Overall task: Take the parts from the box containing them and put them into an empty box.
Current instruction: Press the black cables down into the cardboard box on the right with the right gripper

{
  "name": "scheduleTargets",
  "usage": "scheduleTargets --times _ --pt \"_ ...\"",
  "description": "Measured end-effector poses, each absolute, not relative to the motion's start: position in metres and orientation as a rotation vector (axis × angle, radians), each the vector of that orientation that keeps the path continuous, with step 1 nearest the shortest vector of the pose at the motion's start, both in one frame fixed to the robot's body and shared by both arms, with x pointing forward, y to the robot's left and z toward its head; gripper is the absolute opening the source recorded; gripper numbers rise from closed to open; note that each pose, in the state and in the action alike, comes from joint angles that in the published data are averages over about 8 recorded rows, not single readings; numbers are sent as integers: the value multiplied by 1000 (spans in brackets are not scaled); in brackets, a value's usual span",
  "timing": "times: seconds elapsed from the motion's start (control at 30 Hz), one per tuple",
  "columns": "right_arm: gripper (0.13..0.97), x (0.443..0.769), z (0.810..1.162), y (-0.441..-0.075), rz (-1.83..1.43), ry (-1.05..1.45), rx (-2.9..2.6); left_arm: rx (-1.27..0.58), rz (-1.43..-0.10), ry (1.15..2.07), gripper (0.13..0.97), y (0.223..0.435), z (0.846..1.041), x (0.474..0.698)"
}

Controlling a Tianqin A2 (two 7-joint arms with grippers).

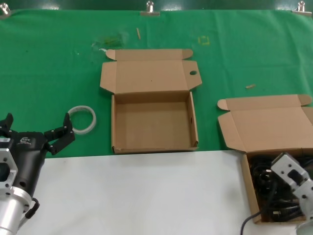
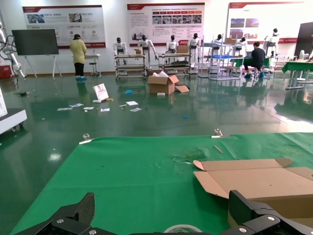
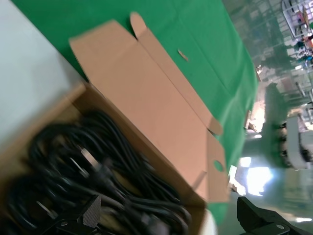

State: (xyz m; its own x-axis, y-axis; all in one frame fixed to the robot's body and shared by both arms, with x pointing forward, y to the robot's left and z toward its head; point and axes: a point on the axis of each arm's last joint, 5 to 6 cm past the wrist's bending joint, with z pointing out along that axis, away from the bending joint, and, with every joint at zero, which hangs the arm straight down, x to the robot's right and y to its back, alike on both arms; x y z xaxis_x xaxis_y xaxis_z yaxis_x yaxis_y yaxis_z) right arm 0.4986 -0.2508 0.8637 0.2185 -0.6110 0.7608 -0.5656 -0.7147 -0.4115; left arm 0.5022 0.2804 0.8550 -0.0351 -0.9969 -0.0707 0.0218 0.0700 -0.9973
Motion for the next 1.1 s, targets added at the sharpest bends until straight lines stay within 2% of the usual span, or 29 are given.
scheduleTargets --times 0.43,0.7,1.1 --pt "966 492 876 -273 -1605 1115 -2566 -1125 -1193 1253 965 280 855 502" --pt "966 488 866 -269 -1570 1122 -2561 -1125 -1193 1253 965 280 855 502" --pt "966 501 853 -261 -1548 1079 -2547 -1125 -1193 1253 965 280 855 502"
